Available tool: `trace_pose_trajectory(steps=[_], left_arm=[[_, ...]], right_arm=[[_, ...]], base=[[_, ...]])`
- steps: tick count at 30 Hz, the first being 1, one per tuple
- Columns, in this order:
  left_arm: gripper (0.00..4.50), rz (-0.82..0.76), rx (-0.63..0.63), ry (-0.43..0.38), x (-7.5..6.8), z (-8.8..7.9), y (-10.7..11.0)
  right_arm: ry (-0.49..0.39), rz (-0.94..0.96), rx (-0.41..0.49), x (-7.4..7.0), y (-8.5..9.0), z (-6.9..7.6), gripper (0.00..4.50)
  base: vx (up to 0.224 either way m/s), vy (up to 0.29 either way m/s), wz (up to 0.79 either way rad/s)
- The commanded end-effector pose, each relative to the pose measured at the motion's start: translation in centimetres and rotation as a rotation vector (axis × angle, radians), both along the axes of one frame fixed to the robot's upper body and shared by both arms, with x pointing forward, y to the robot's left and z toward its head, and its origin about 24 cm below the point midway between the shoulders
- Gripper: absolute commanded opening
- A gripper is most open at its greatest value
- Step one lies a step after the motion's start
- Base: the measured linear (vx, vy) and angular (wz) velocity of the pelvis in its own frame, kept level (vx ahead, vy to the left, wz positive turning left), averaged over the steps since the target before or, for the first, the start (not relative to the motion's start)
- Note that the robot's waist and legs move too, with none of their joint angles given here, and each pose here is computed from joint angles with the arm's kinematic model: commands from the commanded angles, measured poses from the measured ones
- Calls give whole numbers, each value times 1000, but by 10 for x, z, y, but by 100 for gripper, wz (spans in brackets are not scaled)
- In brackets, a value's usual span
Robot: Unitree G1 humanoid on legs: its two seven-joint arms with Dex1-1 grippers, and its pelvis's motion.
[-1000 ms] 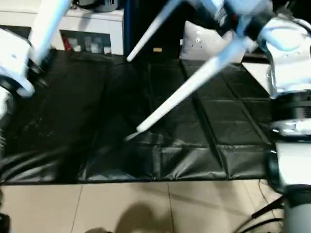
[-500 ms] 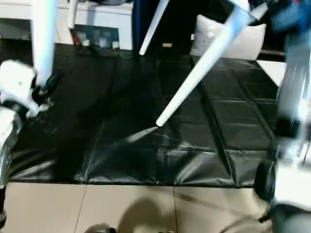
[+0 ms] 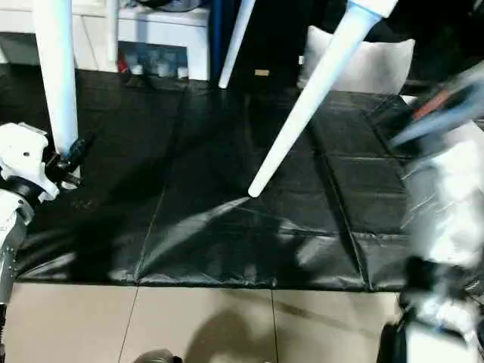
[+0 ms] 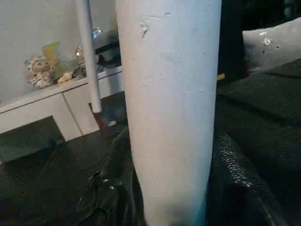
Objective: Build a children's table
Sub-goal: Flip table
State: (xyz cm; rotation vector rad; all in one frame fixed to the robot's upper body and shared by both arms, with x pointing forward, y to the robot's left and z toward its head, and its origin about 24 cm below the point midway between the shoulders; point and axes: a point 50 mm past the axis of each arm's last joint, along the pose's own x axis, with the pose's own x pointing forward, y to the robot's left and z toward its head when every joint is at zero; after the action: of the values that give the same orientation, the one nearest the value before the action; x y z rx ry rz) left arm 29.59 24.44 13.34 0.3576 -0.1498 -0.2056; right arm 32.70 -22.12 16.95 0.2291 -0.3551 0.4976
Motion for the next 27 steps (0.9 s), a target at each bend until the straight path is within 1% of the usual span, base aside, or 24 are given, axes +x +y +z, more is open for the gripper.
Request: trace_pose_trajectory(steps=[1, 4, 5, 7, 11, 15, 17, 19, 20, 21, 22, 23, 24, 27], left_arm=[[148, -90, 57, 25, 2, -5, -15], [148, -102, 49, 29, 1, -9, -16], [148, -109, 49, 36, 0, -12, -17], [148, -118, 51, 46, -1, -15, -18], [148, -134, 55, 57, -3, -20, -18], [148, -121, 51, 72, -6, -25, -14], [148, -91, 63, 97, -8, -30, -8], [148, -85, 65, 100, -9, -31, -7], [148, -77, 65, 107, -10, -33, -5], [148, -51, 71, 126, -12, -36, 1], [148, -41, 73, 134, -13, -38, 3], [148, -20, 79, 154, -15, -42, 10], [148, -19, 79, 155, -16, -42, 10], [148, -1, 71, 171, -18, -45, 15]], right_arm=[[43, 36, -41, 6, 12, -6, 450], [104, 10, -33, 17, 17, -16, 450], [123, -2, -32, 24, 20, -20, 450], [136, 11, -30, 29, 25, -22, 450], [152, 66, -42, 32, 35, -23, 450], [149, 140, -56, 29, 41, -24, 450], [111, 235, -15, 20, 43, -17, 450], [104, 253, -8, 18, 44, -16, 450], [96, 294, -6, 13, 45, -14, 450], [88, 392, -32, 0, 49, -11, 450], [87, 436, -45, -6, 51, -11, 450], [92, 529, -83, -23, 56, -11, 450], [92, 532, -84, -23, 56, -11, 450], [104, 586, -103, -37, 60, -12, 450]], base=[[0, 0, 0], [0, 0, 0], [0, 0, 0], [0, 0, 0], [0, 0, 0], [0, 0, 0], [0, 0, 0], [0, 0, 0], [0, 0, 0], [0, 0, 0], [0, 0, 0], [0, 0, 0], [0, 0, 0], [0, 0, 0]])
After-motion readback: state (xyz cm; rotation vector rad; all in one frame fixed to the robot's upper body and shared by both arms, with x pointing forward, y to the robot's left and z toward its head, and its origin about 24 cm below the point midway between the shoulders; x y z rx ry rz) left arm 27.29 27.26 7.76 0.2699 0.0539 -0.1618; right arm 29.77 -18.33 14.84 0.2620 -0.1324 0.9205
